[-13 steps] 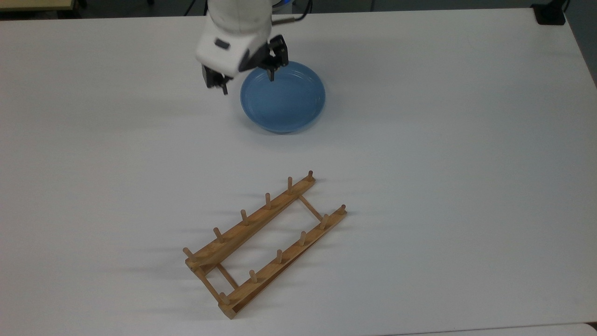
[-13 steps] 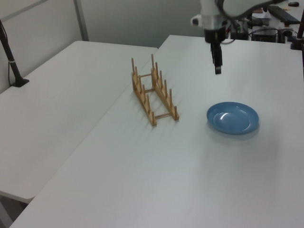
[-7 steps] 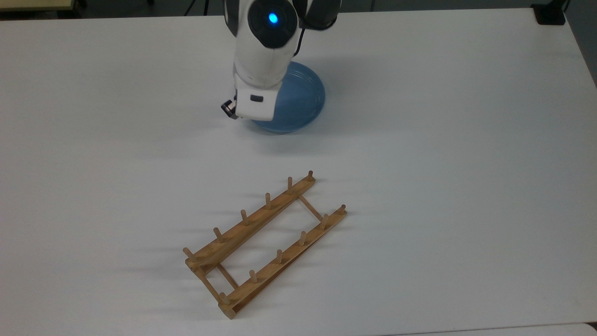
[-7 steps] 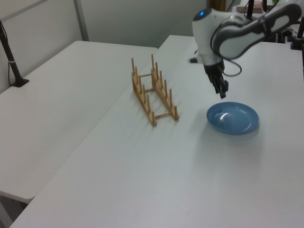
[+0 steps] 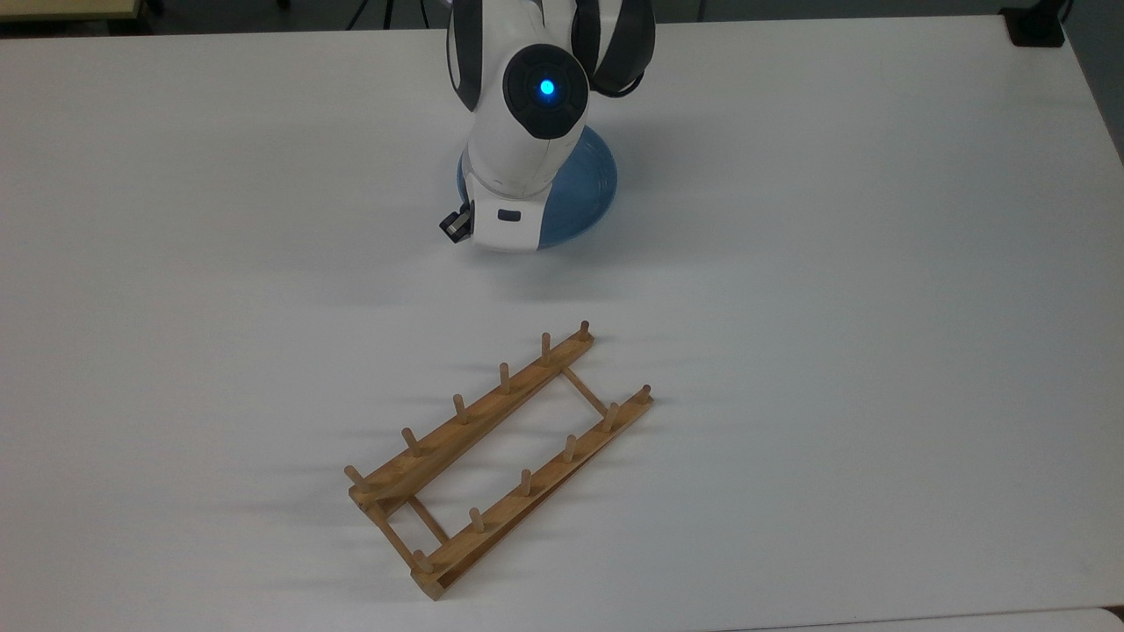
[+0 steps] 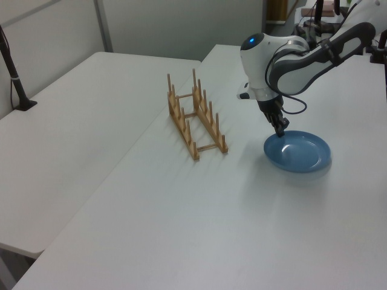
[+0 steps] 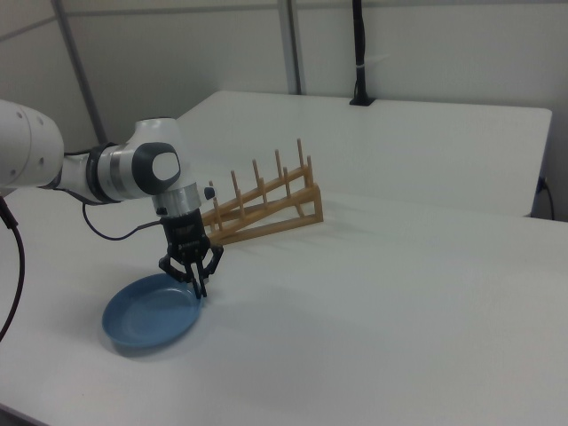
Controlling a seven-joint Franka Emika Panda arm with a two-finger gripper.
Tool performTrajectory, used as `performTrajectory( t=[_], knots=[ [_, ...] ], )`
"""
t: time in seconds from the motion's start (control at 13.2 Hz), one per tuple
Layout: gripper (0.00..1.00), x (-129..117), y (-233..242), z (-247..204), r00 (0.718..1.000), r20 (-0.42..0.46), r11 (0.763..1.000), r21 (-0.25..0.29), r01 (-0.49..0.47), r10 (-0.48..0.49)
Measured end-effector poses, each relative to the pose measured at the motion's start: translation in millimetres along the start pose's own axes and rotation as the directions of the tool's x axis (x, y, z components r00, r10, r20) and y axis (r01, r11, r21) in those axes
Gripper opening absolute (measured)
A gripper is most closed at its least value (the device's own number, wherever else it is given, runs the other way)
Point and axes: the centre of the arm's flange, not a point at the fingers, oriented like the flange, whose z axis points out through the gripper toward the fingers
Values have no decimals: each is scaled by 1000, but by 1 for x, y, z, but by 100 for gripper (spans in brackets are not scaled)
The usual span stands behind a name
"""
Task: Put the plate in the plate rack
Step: 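Lower the gripper onto the plate rim and close on it, then lift the plate by its rim and tilt it upright toward the rack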
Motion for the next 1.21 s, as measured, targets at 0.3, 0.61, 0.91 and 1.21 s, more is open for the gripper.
performTrajectory(
  t=[0.3, 0.61, 0.91, 1.21],
  knots=[
    [6, -6, 2, -24, 1000, -5, 1000, -4, -11, 11],
    [5, -9, -1, -85, 998, -33, 998, -27, -61, 60],
    [5, -6, -12, -181, 944, -197, 955, -81, -285, 265],
    [5, -31, 13, -251, 833, -359, 877, -73, -475, 421]
  ],
)
